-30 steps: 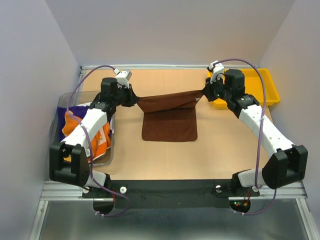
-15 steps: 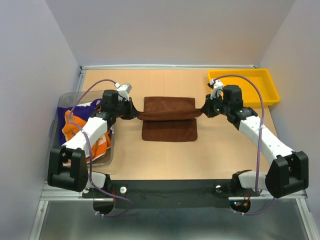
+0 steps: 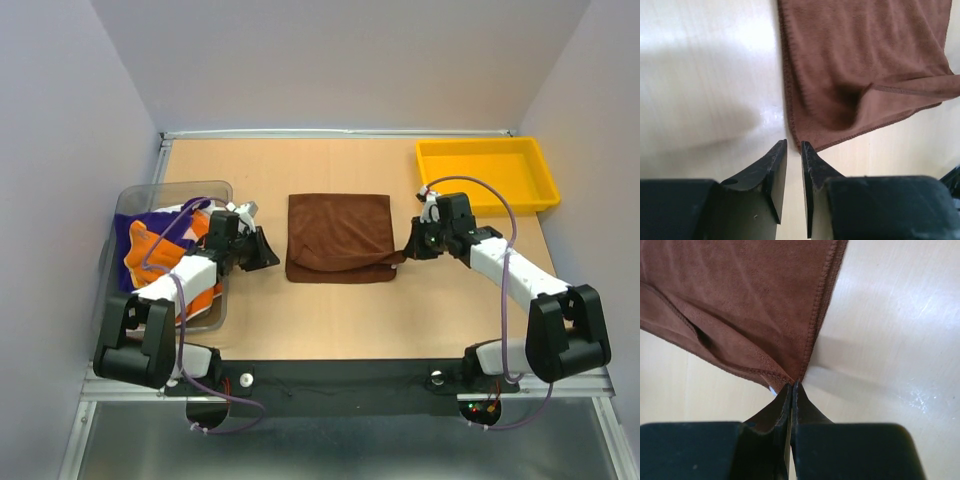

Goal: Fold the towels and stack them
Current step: Fold the towel

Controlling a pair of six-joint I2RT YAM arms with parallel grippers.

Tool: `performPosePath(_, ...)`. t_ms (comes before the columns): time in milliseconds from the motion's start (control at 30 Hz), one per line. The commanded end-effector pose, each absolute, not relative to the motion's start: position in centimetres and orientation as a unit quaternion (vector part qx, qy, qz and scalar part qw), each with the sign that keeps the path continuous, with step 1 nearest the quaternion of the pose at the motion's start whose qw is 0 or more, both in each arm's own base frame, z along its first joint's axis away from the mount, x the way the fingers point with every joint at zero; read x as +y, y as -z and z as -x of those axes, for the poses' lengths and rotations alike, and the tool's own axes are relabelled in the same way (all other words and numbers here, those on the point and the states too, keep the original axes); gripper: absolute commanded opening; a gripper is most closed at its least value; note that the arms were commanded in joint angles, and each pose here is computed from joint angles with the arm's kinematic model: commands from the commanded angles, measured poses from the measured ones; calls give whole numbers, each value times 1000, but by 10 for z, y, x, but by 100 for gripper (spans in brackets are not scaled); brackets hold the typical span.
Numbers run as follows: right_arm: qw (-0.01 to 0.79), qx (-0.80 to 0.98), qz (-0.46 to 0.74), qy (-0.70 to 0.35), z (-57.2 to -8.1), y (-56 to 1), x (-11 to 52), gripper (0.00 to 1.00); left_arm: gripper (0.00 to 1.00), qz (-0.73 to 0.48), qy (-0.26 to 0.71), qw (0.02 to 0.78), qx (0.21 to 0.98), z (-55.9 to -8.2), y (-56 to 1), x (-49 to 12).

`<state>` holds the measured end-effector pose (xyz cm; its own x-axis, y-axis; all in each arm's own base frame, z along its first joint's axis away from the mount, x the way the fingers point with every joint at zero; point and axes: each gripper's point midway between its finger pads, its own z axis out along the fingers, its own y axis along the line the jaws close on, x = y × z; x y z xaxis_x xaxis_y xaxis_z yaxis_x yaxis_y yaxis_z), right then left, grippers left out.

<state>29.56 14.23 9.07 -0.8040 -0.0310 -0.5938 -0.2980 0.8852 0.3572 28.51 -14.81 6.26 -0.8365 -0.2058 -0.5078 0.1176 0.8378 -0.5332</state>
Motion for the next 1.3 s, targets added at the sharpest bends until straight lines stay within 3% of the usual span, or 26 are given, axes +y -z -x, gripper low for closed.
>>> performPosePath(0,290,926,70,-232,-292,-86,141,0,31,44,294,320,900,-289,-75,-149)
performPosePath(200,302,922,78,-231,-301,-94,142,1,30,37,311,329,891,-293,-85,-157)
performPosePath(433,308,918,91,-234,-304,-99,144,1,69,-38,311,363,877,-302,-118,-176)
performPosePath(967,300,918,102,-236,-301,-93,145,1,65,-89,246,325,909,-339,-90,-214)
performPosePath(1267,302,918,104,-234,-304,-93,145,1,57,-111,253,282,919,-320,-70,-226)
